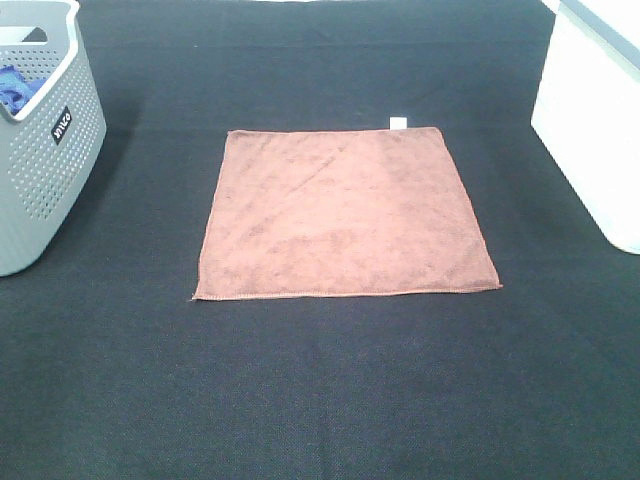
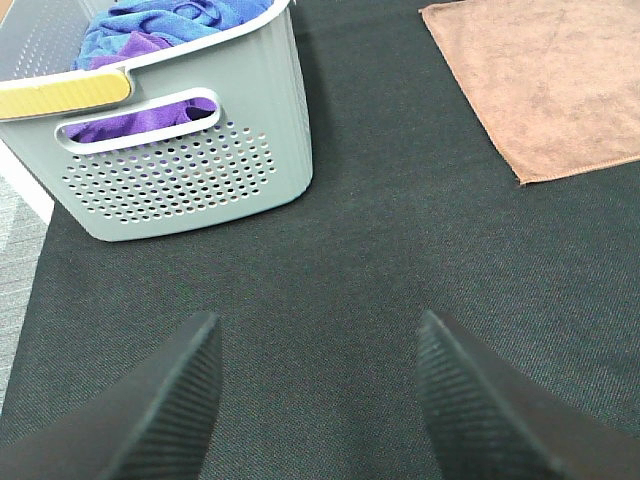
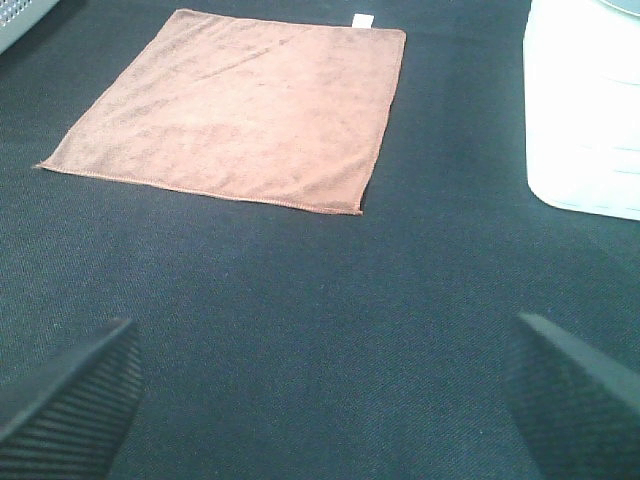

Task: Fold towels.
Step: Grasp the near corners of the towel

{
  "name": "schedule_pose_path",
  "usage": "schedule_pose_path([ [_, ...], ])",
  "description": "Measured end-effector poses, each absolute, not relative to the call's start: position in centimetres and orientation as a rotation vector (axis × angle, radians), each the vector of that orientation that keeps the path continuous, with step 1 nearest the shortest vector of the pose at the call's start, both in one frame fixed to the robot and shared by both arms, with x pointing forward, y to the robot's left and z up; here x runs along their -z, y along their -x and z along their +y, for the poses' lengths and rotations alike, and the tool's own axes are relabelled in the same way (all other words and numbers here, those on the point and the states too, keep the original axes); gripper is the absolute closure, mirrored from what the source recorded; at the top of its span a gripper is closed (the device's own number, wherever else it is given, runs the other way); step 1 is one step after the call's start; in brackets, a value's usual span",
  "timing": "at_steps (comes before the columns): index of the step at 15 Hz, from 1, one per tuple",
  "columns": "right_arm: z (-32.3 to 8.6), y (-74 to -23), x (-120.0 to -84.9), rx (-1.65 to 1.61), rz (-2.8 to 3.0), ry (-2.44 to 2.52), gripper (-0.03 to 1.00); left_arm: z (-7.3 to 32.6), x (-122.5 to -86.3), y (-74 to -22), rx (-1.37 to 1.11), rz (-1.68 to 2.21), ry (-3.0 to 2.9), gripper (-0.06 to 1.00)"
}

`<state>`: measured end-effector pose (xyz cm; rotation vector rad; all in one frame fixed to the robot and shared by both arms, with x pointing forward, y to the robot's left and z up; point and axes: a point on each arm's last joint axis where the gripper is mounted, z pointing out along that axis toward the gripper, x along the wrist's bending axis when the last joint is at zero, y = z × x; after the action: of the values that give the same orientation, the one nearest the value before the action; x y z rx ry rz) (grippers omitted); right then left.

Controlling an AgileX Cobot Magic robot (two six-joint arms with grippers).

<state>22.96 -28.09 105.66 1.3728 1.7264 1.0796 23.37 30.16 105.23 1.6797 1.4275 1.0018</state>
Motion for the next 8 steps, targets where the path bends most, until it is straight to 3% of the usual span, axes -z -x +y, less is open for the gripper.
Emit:
schedule_pose_path([
  [8, -28.09, -22.96, -105.66, -1.08, 1.726, -1.373, 0.05, 30.16, -105.23, -23.37, -1.002, 1.427, -1.68, 0.38],
])
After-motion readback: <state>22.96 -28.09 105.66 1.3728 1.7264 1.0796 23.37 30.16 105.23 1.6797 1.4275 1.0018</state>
